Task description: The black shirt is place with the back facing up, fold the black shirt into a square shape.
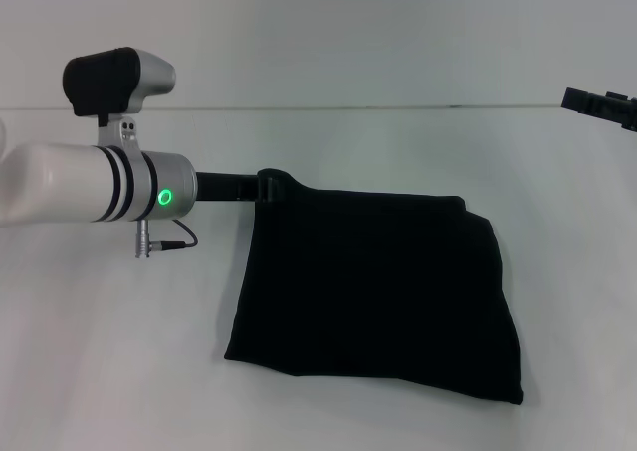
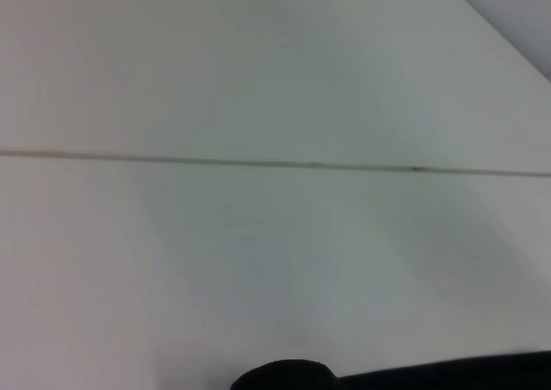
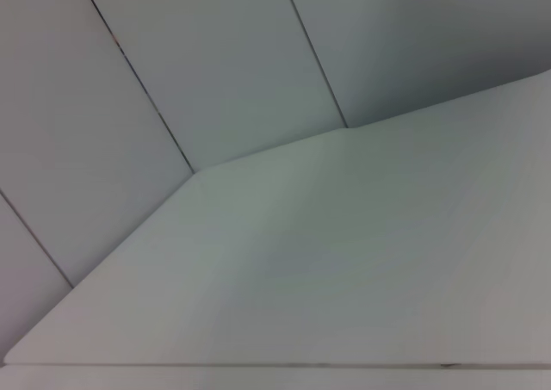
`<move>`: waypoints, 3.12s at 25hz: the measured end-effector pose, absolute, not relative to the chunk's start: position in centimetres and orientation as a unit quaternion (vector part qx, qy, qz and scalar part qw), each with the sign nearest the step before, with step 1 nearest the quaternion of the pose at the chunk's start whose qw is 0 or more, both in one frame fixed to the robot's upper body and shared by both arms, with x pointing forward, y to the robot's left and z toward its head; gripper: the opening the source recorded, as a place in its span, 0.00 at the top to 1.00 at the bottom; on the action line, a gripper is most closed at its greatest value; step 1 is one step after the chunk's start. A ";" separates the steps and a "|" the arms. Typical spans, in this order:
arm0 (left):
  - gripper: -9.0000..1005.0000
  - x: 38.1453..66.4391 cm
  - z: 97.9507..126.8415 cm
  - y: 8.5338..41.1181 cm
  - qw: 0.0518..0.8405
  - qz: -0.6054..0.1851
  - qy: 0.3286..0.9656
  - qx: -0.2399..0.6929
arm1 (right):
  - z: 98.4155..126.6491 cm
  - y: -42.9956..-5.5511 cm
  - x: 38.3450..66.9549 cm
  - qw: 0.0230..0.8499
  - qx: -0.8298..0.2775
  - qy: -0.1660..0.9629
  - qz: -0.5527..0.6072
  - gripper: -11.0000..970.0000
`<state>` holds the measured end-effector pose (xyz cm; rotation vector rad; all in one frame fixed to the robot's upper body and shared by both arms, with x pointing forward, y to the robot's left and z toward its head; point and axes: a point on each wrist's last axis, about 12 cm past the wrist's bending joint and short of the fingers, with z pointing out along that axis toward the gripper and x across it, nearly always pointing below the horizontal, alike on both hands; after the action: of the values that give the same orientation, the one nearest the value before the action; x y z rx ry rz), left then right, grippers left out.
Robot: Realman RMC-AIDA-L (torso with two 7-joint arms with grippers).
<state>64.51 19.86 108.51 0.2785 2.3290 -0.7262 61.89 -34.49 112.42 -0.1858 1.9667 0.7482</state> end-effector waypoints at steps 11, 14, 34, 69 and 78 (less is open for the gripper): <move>0.97 65.1 108.8 20.8 0.353 -0.265 0.893 0.087 | 112.3 -34.6 61.8 0.491 -0.075 0.811 0.308 0.04; 0.97 65.1 108.8 21.0 0.354 -0.265 0.893 0.084 | 112.3 -34.6 61.8 0.491 -0.075 0.811 0.308 0.04; 0.95 64.1 108.2 23.9 0.360 -0.278 0.890 0.025 | 112.8 -34.5 62.2 0.494 -0.079 0.810 0.307 0.04; 0.34 58.6 112.2 30.8 0.432 -0.375 0.813 0.109 | 113.0 -33.8 61.0 0.467 -0.135 0.805 0.342 0.04; 0.10 57.8 114.1 29.8 0.484 -0.379 0.735 0.287 | 114.6 -28.5 61.3 0.471 -0.316 0.736 0.369 0.04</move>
<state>57.80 29.78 114.08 0.7000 1.7891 -0.9239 61.26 -28.46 114.62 -0.7744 1.8025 0.9045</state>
